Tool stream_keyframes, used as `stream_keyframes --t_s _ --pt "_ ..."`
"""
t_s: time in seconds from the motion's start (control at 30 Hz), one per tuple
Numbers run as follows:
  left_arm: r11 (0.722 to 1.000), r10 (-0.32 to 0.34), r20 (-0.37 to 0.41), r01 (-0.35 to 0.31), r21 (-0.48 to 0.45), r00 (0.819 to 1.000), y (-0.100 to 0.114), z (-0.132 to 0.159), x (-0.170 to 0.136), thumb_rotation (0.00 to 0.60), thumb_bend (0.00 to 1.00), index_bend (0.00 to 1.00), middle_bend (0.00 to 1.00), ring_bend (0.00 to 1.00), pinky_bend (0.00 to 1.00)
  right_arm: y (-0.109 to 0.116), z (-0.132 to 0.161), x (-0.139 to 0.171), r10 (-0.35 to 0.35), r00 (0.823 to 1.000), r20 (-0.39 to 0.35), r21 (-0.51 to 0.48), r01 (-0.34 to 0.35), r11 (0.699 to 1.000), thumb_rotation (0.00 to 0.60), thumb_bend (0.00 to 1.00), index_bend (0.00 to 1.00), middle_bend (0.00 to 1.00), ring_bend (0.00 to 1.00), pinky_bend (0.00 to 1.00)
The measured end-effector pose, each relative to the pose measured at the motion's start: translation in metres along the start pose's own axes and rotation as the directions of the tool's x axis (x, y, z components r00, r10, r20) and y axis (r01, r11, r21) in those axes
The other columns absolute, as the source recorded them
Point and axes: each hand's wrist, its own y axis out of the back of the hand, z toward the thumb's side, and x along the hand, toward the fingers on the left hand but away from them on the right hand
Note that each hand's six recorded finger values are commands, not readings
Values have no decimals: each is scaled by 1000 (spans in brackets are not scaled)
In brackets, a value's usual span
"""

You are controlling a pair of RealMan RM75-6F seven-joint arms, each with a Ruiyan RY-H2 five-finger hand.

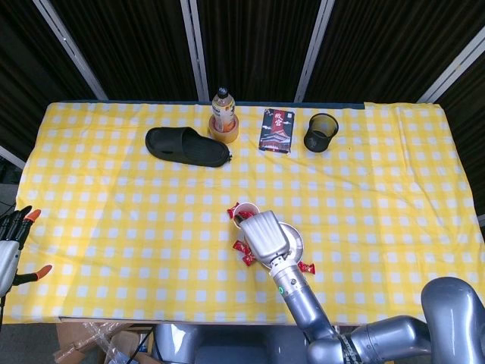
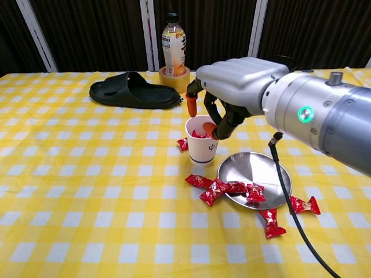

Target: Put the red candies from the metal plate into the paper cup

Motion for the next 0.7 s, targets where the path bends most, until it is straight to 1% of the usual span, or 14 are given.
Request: stream_keyframes --t_s 0.13,0.2,0.23,0.43,0.7 --pt "1000 5 -1 -5 0 1000 1 0 0 600 47 3 0 0 0 -13 3 24 51 998 -40 10 -50 999 600 397 361 821 898 969" --pt "1000 9 -2 -9 1 1000 1 0 0 600 48 3 0 0 0 -21 1 31 74 996 -42 19 -74 997 600 384 343 831 908 972" --pt "1000 12 -3 -12 0 1000 2 0 -1 600 48 3 0 0 0 -28 -1 36 96 995 -39 27 -95 995 600 377 337 835 911 973" --pt "1000 21 -6 -21 0 1000 3 -1 -2 600 48 3 0 0 0 -50 -4 41 139 990 -19 32 -139 990 600 350 292 847 922 978" --pt "1000 25 -10 -25 1 1000 3 -2 -2 600 47 3 0 0 0 -74 3 36 164 986 -13 21 -164 986 600 337 287 855 922 978"
